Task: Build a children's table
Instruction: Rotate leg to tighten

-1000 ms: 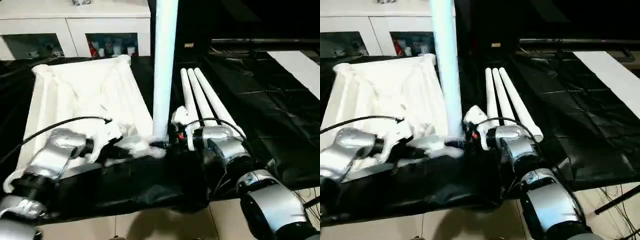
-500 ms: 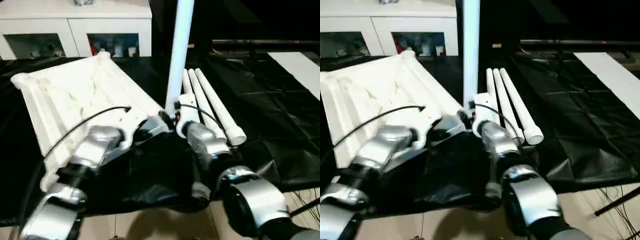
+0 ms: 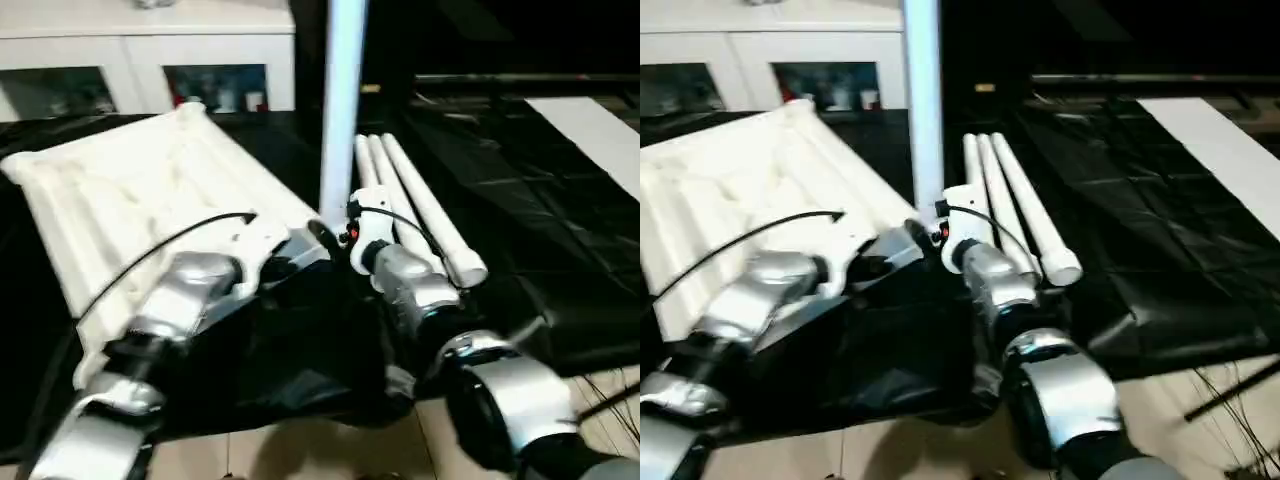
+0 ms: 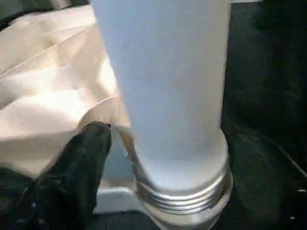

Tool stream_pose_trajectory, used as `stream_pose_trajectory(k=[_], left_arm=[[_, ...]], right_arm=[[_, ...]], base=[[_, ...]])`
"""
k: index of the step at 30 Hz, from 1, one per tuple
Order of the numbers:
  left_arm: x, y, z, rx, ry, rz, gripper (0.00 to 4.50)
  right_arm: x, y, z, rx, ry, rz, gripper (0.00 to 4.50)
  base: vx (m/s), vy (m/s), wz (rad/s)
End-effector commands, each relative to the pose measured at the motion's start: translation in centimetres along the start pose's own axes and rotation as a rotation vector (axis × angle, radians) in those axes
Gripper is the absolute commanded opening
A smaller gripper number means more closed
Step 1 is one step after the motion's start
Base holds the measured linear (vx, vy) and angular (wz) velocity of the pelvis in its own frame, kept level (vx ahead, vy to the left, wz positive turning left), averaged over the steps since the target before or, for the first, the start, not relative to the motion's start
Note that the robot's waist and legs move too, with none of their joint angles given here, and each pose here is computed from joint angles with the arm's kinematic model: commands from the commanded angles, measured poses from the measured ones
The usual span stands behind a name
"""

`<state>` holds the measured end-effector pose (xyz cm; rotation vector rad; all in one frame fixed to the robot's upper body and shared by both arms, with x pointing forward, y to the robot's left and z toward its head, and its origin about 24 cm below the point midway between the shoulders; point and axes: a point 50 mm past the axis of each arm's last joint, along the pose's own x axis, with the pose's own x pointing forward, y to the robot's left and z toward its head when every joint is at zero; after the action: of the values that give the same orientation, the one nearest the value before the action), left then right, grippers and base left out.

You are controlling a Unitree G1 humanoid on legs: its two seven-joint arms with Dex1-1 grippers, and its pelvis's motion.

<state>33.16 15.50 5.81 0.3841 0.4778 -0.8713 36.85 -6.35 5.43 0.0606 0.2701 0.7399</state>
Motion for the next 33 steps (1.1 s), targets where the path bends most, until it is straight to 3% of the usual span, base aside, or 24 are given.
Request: stream_pose_trajectory(k=[1, 2, 4, 10, 21, 33], left_arm=[[-0.5, -0.2, 0.1, 0.04, -0.011, -0.058, 0.0], [-0.5, -0.2, 0.1, 0.04, -0.011, -0.058, 0.0], [-1.8, -0.6, -0.5, 0.096, -0.013, -0.2, 0.0], [-3.1, -1.3, -1.1, 0.134, -0.006, -0.374, 0.0], [-3.2, -1.0, -1.2, 0.141, -0.01, -0.39, 0.0], [-3.7, -0.7, -1.5, 0.135, -0.009, -0.385, 0.0]], right_arm=[[-0.3, 0.2, 0.1, -0.071, 0.044, 0.125, 4.23], [-0.3, 0.2, 0.1, -0.071, 0.044, 0.125, 4.29], [-1.9, -0.5, 0.1, -0.207, 0.092, 0.3, 4.29], [-3.4, -0.7, -0.1, -0.269, 0.133, 0.496, 4.29], [-4.0, -0.3, -0.7, -0.262, 0.182, 0.606, 4.13], [-3.8, -0.1, -1.0, -0.259, 0.193, 0.599, 2.96]], base=[[0.0, 0.0, 0.0], [0.0, 0.0, 0.0], [0.0, 0.0, 0.0], [0.0, 0.0, 0.0], [0.0, 0.0, 0.0], [0.0, 0.0, 0.0]])
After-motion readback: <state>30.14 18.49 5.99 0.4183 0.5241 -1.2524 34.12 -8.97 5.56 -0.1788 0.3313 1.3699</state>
